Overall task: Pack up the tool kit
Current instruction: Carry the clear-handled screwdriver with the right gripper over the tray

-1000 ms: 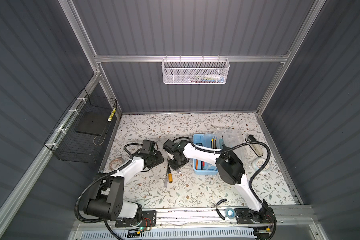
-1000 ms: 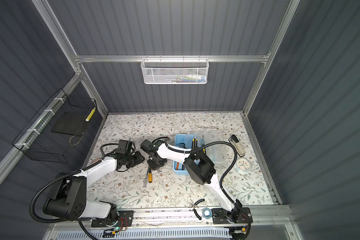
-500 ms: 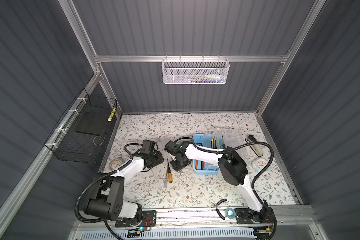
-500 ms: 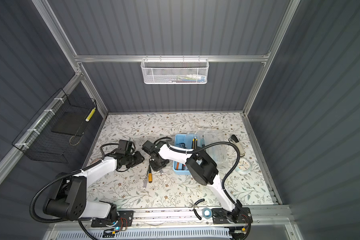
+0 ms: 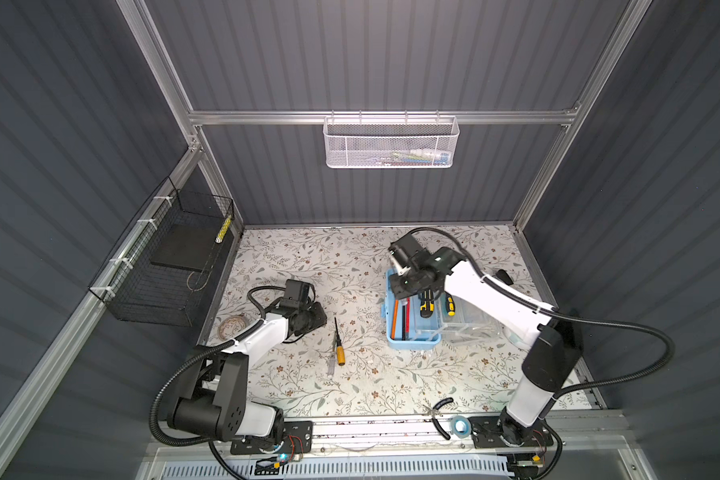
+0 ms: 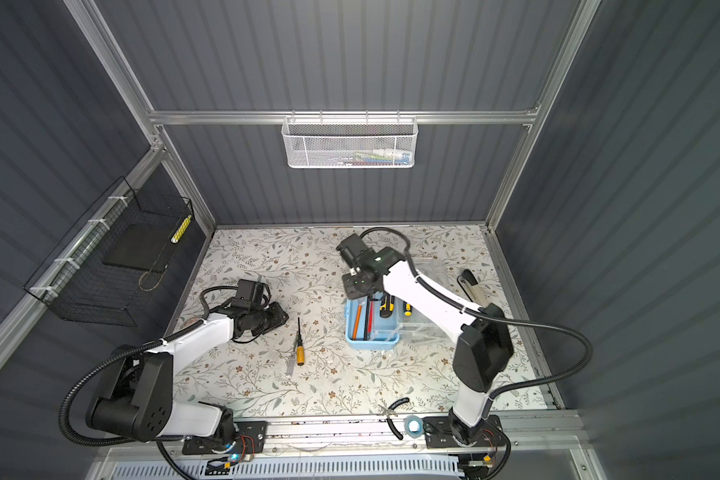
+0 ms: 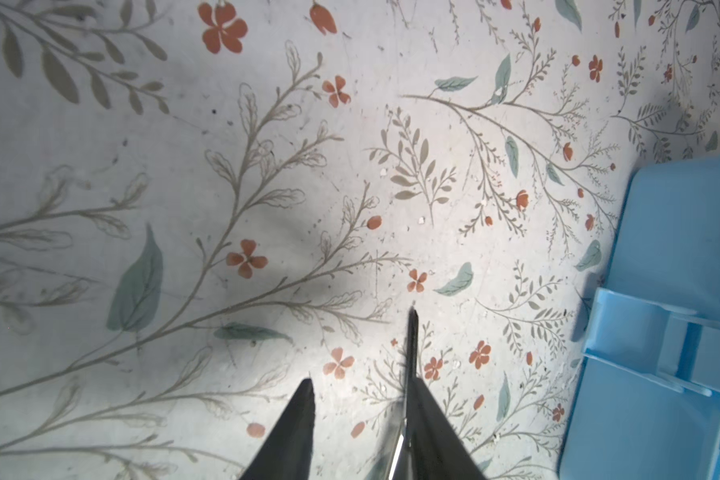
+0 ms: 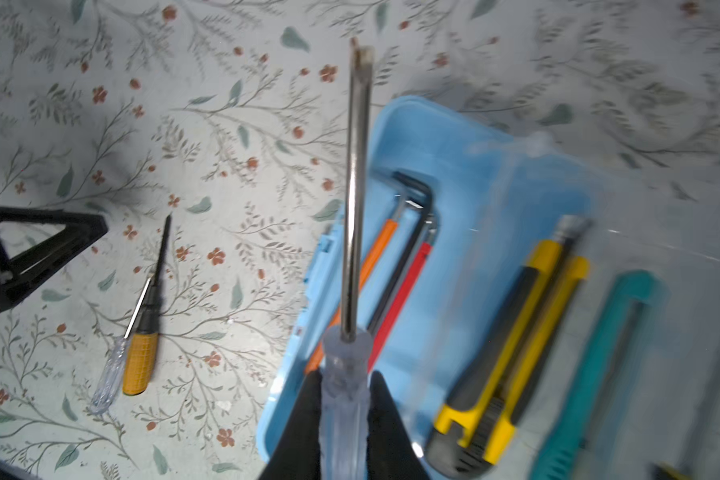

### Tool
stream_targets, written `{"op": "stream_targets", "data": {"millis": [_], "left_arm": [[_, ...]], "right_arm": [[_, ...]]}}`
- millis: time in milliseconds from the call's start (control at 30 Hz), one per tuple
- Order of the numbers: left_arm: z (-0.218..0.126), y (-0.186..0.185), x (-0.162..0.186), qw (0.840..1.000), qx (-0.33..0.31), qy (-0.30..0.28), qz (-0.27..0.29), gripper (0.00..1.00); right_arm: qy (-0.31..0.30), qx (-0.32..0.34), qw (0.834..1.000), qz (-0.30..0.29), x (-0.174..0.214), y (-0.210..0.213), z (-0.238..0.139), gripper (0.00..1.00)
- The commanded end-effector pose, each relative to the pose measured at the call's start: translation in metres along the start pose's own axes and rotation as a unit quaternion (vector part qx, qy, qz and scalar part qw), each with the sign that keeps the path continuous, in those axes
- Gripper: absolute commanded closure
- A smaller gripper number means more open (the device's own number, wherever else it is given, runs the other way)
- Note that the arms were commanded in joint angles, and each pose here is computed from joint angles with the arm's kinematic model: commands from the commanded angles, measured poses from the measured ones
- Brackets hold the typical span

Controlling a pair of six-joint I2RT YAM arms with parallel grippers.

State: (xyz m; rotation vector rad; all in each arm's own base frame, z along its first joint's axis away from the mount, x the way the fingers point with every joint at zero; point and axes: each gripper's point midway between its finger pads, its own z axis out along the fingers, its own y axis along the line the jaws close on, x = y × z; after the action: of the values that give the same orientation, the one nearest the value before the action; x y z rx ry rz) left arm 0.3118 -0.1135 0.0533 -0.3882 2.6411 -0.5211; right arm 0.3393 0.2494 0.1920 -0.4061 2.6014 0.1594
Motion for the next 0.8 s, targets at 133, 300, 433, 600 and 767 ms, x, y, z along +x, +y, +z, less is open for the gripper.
{"op": "stream_targets", "data": {"millis": [133, 300, 433, 600, 767], "left_arm": [[-0.003, -0.004, -0.011, 1.0, 0.003, -0.014, 0.015, 0.61], [0.0, -0.005, -0.011, 1.0, 0.005, -0.012, 0.014, 0.62], [0.001, -0.007, -0.012, 1.0, 0.008, -0.008, 0.013, 0.62], [0.004, -0.008, -0.012, 1.0, 0.01, -0.006, 0.013, 0.62], [0.007, -0.009, -0.012, 1.0, 0.012, -0.001, 0.01, 0.62]], "right_arm": [[0.014, 0.101, 0.994, 0.04, 0.031, -0.088, -0.026, 1.0], [0.015, 0.118, 0.991, 0.067, 0.046, -0.108, -0.036, 1.0], [0.009, 0.118, 0.99, 0.077, 0.05, -0.112, -0.041, 1.0], [0.016, 0.123, 0.989, 0.081, 0.056, -0.117, -0.039, 1.0], [0.022, 0.12, 0.989, 0.085, 0.06, -0.117, -0.035, 1.0]]}}
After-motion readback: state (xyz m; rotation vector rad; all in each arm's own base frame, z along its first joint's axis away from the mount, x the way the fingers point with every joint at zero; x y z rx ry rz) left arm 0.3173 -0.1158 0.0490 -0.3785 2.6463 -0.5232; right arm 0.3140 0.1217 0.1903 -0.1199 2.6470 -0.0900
